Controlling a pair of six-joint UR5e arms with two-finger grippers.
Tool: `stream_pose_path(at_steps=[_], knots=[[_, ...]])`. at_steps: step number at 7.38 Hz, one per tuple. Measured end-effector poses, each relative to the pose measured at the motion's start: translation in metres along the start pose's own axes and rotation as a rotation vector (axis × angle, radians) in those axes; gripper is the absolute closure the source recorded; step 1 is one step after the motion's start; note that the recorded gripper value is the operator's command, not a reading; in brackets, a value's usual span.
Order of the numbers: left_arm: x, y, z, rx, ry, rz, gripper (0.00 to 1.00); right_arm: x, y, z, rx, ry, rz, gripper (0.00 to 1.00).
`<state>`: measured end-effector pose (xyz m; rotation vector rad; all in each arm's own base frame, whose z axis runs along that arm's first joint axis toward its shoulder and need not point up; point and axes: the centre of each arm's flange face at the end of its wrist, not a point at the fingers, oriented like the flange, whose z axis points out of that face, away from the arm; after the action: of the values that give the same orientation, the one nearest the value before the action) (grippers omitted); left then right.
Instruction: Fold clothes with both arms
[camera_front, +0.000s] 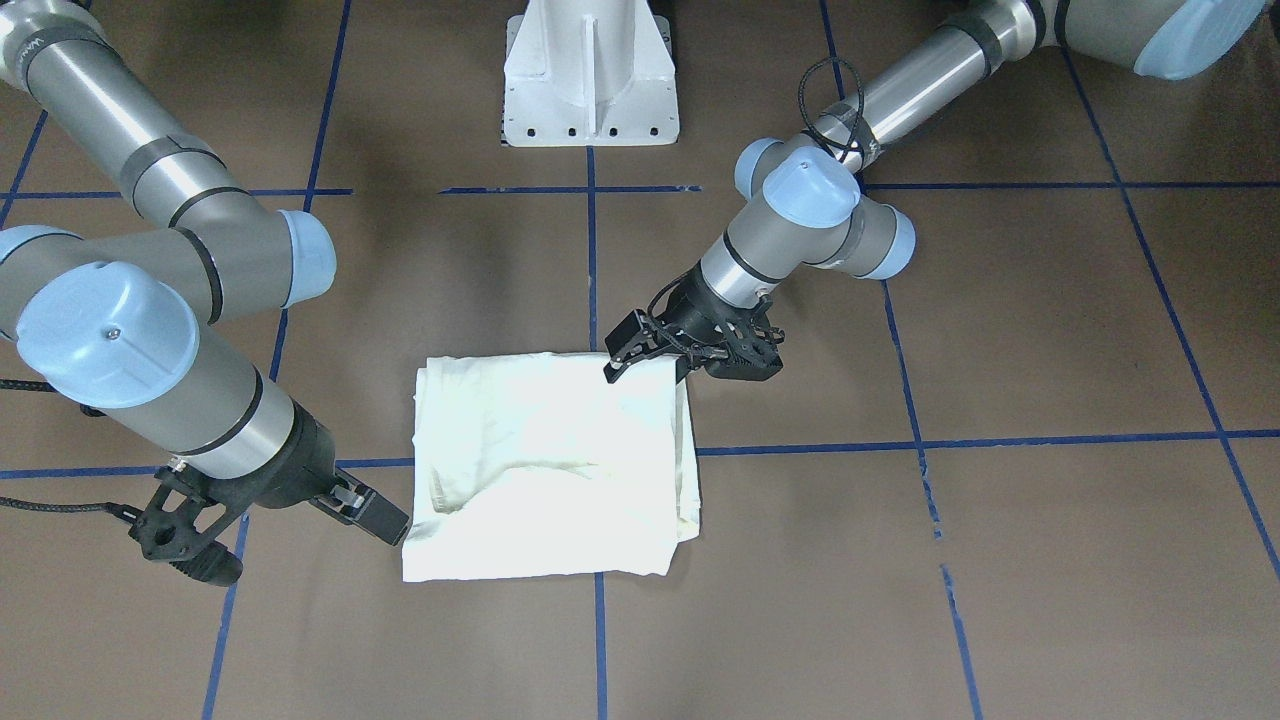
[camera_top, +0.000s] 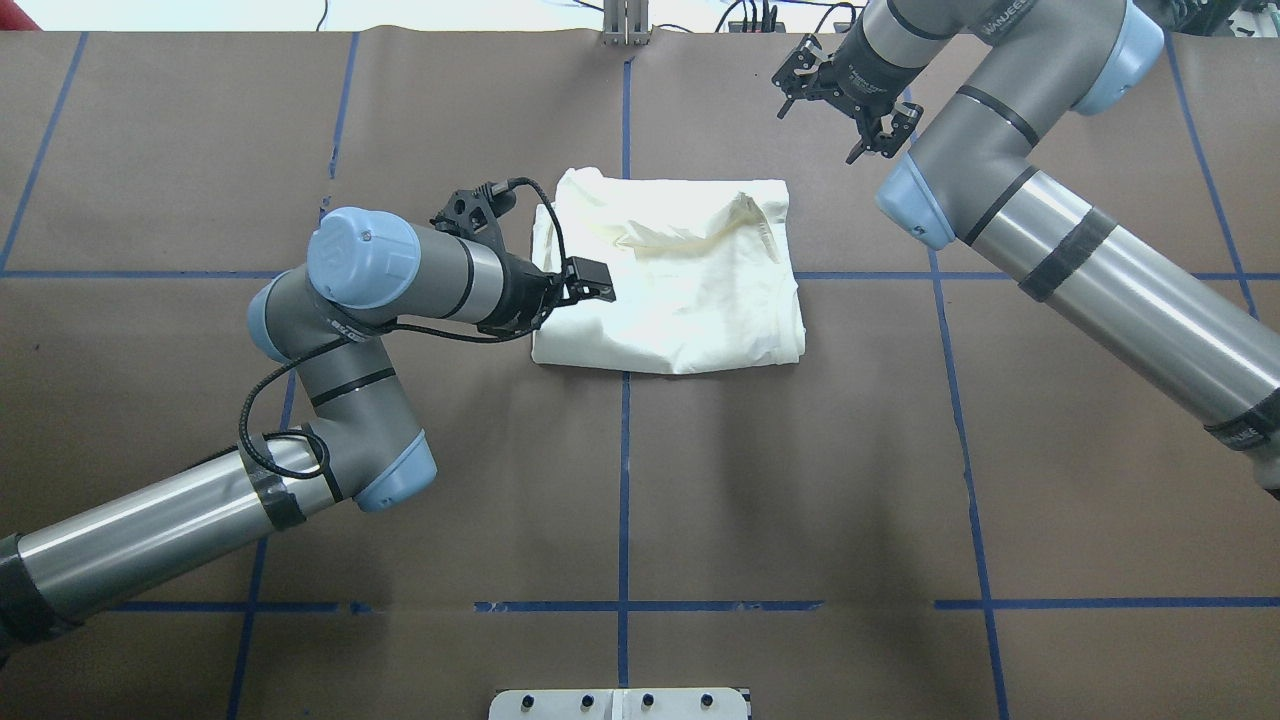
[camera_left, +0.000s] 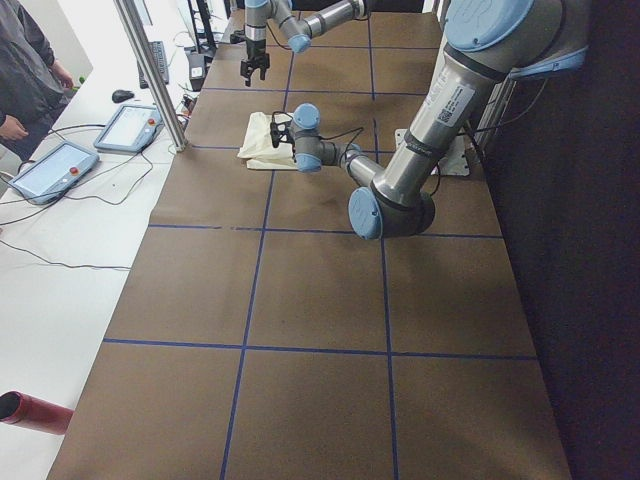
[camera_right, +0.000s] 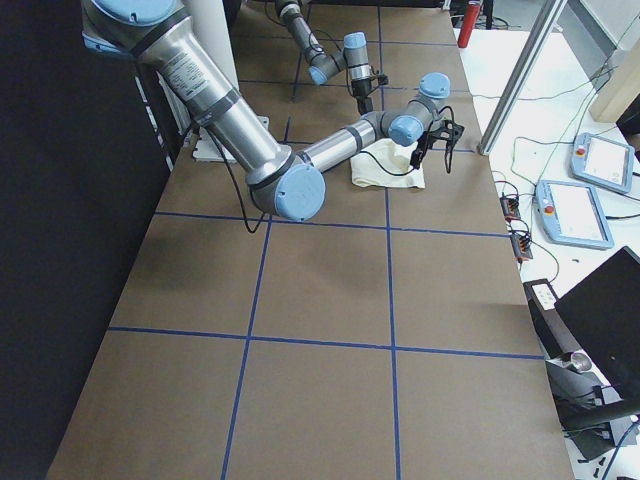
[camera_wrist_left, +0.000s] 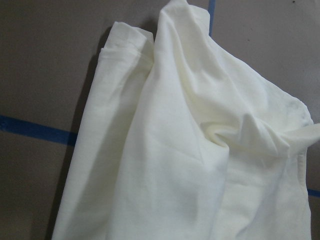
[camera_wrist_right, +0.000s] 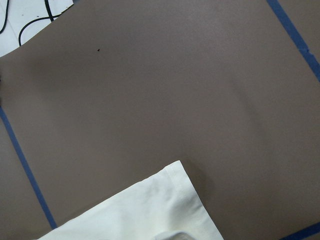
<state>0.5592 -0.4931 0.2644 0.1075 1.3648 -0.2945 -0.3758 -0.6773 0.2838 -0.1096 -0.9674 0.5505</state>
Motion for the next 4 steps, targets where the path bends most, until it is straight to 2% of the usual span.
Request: stream_pose_path(at_steps=[2, 4], knots=[[0.006, 0.038, 0.011, -0.055, 0.014, 0.023, 0.00, 0.003, 0.000, -0.002, 0.002, -0.003, -0.005, 0.00], [0.006, 0.074, -0.011, -0.128, 0.067, 0.054, 0.00, 0.010, -0.001, 0.000, 0.004, 0.001, -0.007, 0.00]])
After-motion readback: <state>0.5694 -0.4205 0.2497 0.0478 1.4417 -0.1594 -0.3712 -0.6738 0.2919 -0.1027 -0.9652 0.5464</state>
